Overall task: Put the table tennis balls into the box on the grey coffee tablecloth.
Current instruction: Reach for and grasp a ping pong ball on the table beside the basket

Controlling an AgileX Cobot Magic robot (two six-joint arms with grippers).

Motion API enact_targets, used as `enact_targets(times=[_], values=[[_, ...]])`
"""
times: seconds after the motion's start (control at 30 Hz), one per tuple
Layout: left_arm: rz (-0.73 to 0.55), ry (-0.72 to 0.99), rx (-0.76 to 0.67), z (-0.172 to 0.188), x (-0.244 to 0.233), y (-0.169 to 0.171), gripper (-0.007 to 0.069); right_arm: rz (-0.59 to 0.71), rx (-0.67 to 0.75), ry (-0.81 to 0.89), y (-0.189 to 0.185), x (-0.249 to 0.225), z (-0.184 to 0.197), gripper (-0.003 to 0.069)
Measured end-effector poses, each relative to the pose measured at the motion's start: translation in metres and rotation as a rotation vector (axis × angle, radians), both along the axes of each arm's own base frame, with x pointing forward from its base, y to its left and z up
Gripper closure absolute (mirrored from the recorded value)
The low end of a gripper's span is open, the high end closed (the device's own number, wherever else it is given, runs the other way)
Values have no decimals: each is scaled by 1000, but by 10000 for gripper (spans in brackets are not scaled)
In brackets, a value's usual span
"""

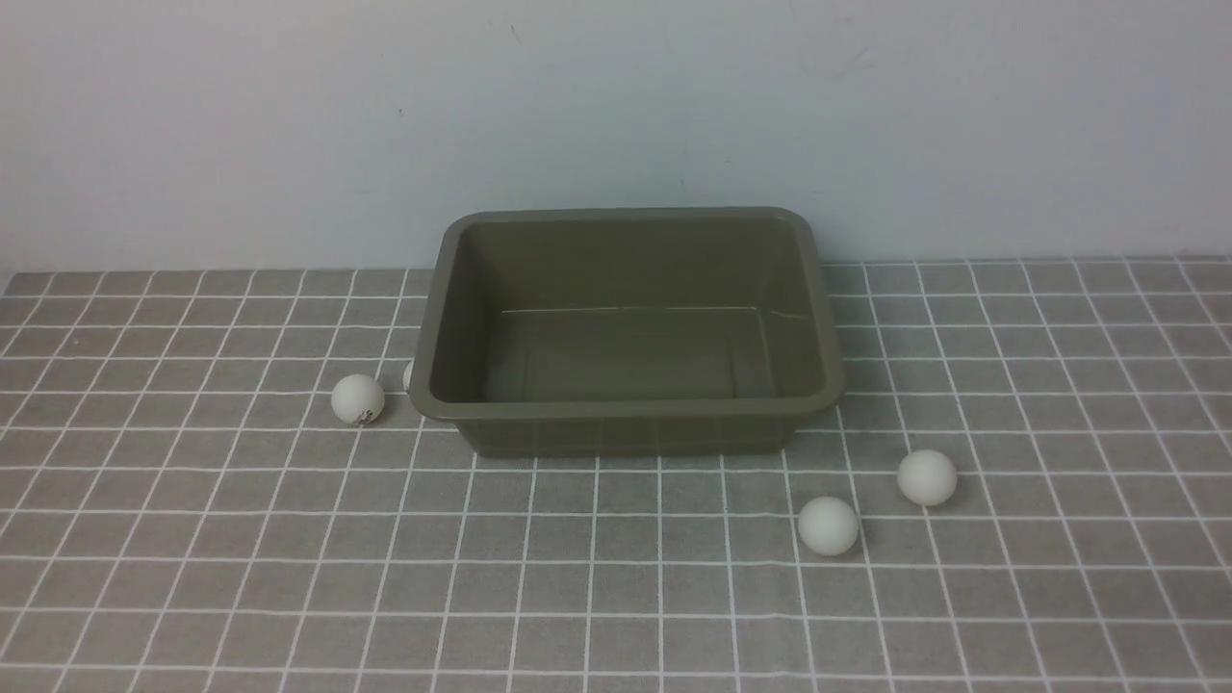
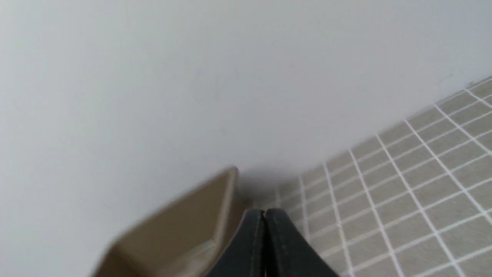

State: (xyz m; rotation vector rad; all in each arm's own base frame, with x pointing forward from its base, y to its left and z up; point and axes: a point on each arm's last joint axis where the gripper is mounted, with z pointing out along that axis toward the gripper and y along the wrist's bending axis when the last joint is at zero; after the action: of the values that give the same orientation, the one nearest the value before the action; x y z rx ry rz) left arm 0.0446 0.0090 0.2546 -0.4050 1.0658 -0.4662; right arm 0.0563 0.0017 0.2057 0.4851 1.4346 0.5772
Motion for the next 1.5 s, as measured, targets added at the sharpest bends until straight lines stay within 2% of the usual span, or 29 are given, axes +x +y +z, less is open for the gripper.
enact_targets(times=[0.1, 0.17, 0.23, 0.3, 0.33, 0.43, 0.67, 0.83, 1.0, 1.13, 1.23, 1.27, 1.3, 1.33, 1.4, 1.5], values=[[-84, 82, -21, 39, -1, -6, 630, -18, 62, -52, -2, 0, 5, 673], [-145, 276, 30, 62, 8, -13, 630, -23, 69, -64, -3, -1, 6, 673], [-184, 464, 83, 68, 21, -18, 630, -27, 73, -74, -3, -1, 7, 673], [-237, 749, 209, 80, 46, -23, 630, -15, 73, -54, -2, -1, 7, 673], [-234, 894, 259, 76, 62, -25, 630, 5, 66, -25, 0, -1, 10, 673], [-356, 1169, 362, 69, 97, -27, 630, 65, -31, 86, 6, -1, 31, 673], [-477, 1475, 477, 30, 188, -29, 630, 238, -355, 552, 16, 35, 101, 673], [-497, 1542, 476, 9, 245, -30, 630, 303, -461, 756, 16, 72, 130, 673], [-506, 1572, 475, -7, 289, -31, 627, 317, -470, 819, 16, 95, 136, 673], [-519, 1599, 478, -31, 334, -31, 551, 333, -462, 855, 17, 103, 131, 671], [-522, 1606, 475, -47, 361, -32, 424, 335, -461, 856, 17, 103, 131, 669], [-523, 1607, 475, -49, 364, -32, 414, 334, -461, 856, 17, 103, 131, 669], [-525, 1613, 473, -58, 375, -32, 321, 334, -461, 856, 17, 103, 131, 669], [-527, 1621, 471, -65, 381, -32, 261, 334, -461, 856, 17, 103, 131, 669], [-527, 1622, 471, -73, 390, -33, 183, 334, -461, 854, 17, 103, 131, 669], [-518, 1618, 469, -85, 398, -32, 113, 332, -461, 850, 17, 104, 131, 668]])
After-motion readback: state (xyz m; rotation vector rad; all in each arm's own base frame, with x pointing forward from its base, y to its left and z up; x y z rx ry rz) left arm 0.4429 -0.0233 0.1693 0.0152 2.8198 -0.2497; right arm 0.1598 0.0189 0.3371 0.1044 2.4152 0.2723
